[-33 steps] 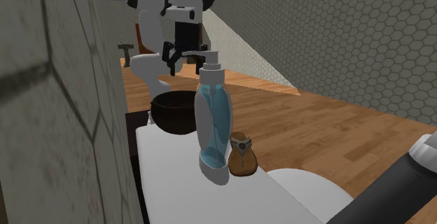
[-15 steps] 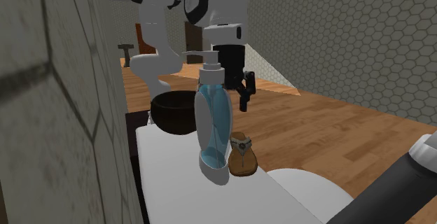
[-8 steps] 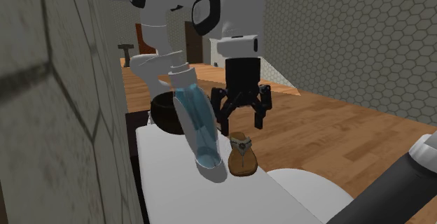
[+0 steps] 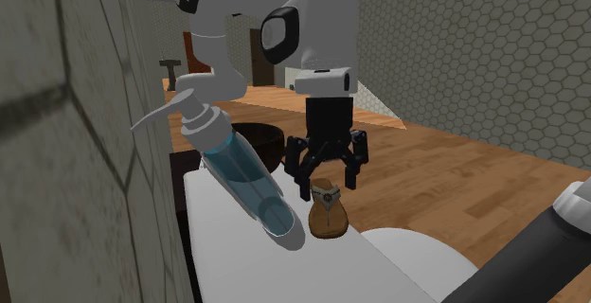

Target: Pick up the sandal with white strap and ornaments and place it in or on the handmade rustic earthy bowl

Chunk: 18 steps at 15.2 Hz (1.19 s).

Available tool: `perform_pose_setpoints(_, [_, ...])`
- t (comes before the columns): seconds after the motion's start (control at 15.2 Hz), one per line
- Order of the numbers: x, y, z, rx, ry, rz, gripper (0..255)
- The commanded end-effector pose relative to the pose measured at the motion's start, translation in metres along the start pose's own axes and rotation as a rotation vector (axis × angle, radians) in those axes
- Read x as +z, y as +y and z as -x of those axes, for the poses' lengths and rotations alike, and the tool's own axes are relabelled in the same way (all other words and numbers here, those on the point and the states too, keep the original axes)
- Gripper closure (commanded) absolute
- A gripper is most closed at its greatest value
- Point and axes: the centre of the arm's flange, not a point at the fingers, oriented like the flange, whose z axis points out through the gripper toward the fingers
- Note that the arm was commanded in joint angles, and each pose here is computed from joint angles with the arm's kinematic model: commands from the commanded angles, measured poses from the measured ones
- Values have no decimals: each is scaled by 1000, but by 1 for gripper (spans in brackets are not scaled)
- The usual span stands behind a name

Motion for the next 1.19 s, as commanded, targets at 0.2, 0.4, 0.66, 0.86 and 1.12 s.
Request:
perform_pose_setpoints(0.2, [0,0,0,0,0,0,0])
perform_pose_setpoints(0.4, [0,0,0,0,0,0,255])
perform_pose_setpoints(0.66, [0,0,0,0,0,0,255])
perform_pose_setpoints(0.86, [0,0,0,0,0,0,255])
perform_pose_setpoints(1.12, [-20,1,-4,0,0,0,255])
